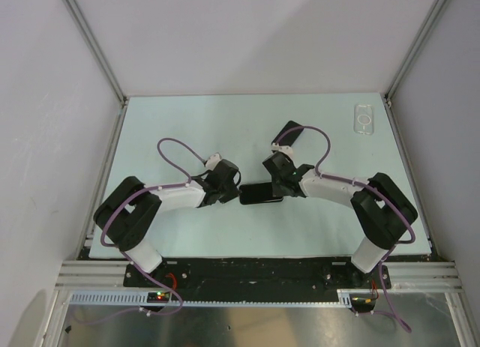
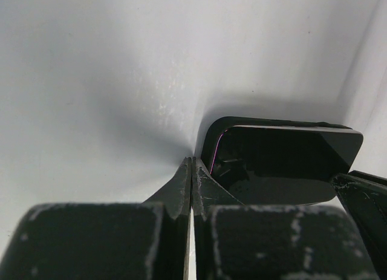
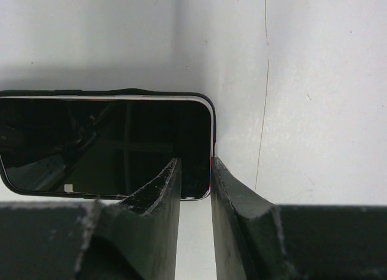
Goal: Put the phone into the phone case
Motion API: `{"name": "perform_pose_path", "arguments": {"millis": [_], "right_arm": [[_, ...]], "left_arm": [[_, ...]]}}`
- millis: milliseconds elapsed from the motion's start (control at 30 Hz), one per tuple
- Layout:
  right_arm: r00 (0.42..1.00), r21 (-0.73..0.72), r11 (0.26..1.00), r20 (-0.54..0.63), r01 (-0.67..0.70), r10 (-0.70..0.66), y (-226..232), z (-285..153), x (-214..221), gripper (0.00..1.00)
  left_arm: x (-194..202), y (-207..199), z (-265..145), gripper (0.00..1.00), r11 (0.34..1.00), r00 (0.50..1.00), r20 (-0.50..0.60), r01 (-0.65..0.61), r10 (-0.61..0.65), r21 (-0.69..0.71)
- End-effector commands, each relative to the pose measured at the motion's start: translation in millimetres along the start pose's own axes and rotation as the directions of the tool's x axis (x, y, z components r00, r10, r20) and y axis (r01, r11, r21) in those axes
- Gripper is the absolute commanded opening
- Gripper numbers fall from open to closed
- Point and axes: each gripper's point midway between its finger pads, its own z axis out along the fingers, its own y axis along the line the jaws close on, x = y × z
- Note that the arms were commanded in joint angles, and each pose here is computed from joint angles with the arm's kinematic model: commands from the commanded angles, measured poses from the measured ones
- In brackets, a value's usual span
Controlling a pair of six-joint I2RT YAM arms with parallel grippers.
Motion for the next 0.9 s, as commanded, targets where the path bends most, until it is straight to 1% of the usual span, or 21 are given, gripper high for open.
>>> {"name": "perform_pose_path", "arguments": {"millis": [0, 233, 367, 400, 433, 533, 633, 733, 867], "right_arm": [[0.987, -0.138, 0.99, -0.159, -0.012, -0.01, 39, 29, 68, 0.24], [0.981, -0.102, 0.995, -0.194, -0.009, -0.011, 28, 36, 93, 0.23], [0.984, -0.108, 0.994, -0.178, -0.018, -0.002, 27, 31, 88, 0.25], [0.985, -0.111, 0.994, -0.17, -0.02, 0.001, 27, 28, 85, 0.28], [0.988, -0.118, 0.993, -0.154, -0.026, 0.008, 28, 24, 78, 0.3], [0.995, -0.14, 0.99, -0.095, -0.036, 0.022, 28, 11, 54, 0.44], [0.999, -0.178, 0.983, -0.004, -0.042, 0.042, 30, -9, 18, 0.54], [0.994, -0.222, 0.974, 0.084, -0.049, 0.069, 33, -27, -22, 0.57], [0.983, -0.263, 0.964, 0.158, -0.048, 0.092, 36, -46, -60, 0.58]], "left_arm": [[43, -32, 4, 0.0, 0.993, 0.99, -0.142, 0.017, 0.0, 0.117], [39, -32, 2, 0.0, 0.993, 0.991, -0.134, 0.018, -0.002, 0.119], [36, -32, 1, 0.01, 0.993, 0.992, -0.127, 0.015, 0.001, 0.121], [35, -32, 1, 0.01, 0.993, 0.992, -0.126, 0.014, 0.001, 0.12], [33, -32, 1, 0.01, 0.993, 0.992, -0.123, 0.012, 0.003, 0.121], [26, -35, -2, 0.01, 0.991, 0.994, -0.105, 0.005, 0.008, 0.13], [18, -31, -9, 0.02, 0.993, 0.996, -0.084, -0.02, 0.03, 0.116], [6, -31, -22, 0.03, 0.992, 0.998, -0.04, -0.049, 0.054, 0.118], [-1, -26, -35, 0.05, 0.99, 0.998, -0.013, -0.061, 0.063, 0.123]]}}
